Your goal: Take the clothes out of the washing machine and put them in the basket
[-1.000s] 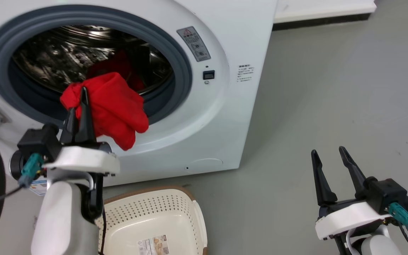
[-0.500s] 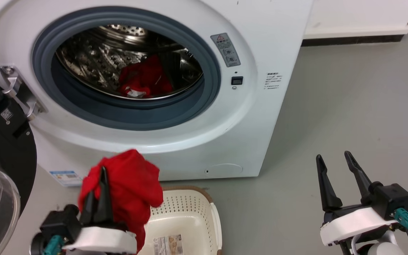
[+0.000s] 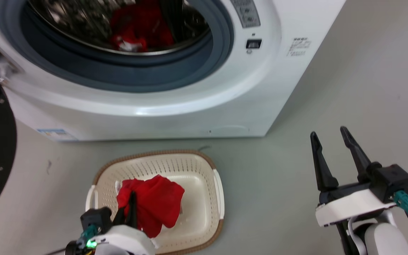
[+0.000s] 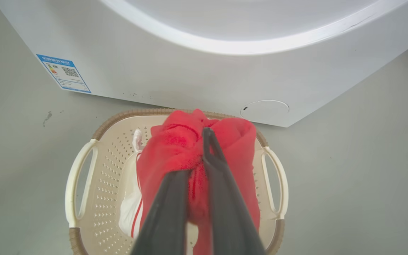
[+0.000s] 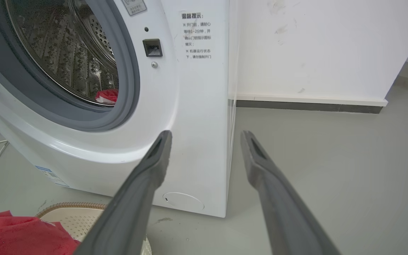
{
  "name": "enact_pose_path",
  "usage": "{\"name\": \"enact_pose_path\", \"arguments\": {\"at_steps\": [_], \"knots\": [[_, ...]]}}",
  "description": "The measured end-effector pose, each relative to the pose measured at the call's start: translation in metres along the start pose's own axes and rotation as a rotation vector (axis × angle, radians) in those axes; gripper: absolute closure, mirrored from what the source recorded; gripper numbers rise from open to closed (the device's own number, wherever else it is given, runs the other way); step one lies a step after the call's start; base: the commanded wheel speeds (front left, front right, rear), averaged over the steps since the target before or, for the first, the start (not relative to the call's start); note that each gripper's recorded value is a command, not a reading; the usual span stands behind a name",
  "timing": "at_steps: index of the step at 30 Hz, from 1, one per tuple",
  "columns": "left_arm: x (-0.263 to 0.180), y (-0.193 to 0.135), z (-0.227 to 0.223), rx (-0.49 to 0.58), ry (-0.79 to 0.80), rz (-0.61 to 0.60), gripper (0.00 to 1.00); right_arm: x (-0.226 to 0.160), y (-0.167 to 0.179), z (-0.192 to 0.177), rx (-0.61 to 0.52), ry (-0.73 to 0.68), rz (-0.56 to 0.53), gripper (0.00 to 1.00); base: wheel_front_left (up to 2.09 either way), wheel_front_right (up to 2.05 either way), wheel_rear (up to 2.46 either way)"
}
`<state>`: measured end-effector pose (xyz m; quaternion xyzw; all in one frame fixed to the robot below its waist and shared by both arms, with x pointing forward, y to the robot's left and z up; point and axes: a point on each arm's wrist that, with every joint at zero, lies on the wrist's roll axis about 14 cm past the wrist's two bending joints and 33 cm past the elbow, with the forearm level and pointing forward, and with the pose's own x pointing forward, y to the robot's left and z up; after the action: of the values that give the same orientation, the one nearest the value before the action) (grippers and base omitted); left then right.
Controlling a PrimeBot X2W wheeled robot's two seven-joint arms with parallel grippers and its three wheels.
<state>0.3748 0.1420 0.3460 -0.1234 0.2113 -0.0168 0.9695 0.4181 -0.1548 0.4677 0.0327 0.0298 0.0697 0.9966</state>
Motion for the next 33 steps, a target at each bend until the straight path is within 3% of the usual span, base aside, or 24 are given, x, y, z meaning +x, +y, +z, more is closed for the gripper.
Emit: {"name": "enact_pose_path", "arguments": {"at_steps": [3,13,20,28,29,31,33], "knots": [[0.029,0.005,-0.037,0.013,0.133,0.0,1.0,0.019,-0.002,-0.017,-0.001,0.03,0.004,0.0,0.0,0.0,0.0],[0.092,0.023,-0.089,0.048,0.319,0.024,1.0,0.049,-0.005,-0.066,0.015,0.105,0.018,0.0,0.0,0.0,0.0],[0.113,0.04,-0.129,0.06,0.45,0.064,1.0,0.052,-0.016,-0.095,0.027,0.16,-0.007,0.0,0.0,0.0,0.0],[0.108,0.045,-0.167,0.061,0.584,0.078,1.0,0.046,-0.031,-0.11,0.025,0.197,-0.045,0.0,0.0,0.0,0.0],[0.109,0.044,-0.166,0.055,0.583,0.08,0.74,0.045,-0.032,-0.11,0.027,0.199,-0.049,0.0,0.0,0.0,0.0],[0.108,0.043,-0.162,0.053,0.578,0.075,0.06,0.044,-0.033,-0.108,0.029,0.195,-0.053,0.0,0.0,0.0,0.0],[0.106,0.039,-0.155,0.031,0.563,0.076,0.0,0.044,-0.033,-0.102,0.026,0.183,-0.054,0.0,0.0,0.0,0.0]]}}
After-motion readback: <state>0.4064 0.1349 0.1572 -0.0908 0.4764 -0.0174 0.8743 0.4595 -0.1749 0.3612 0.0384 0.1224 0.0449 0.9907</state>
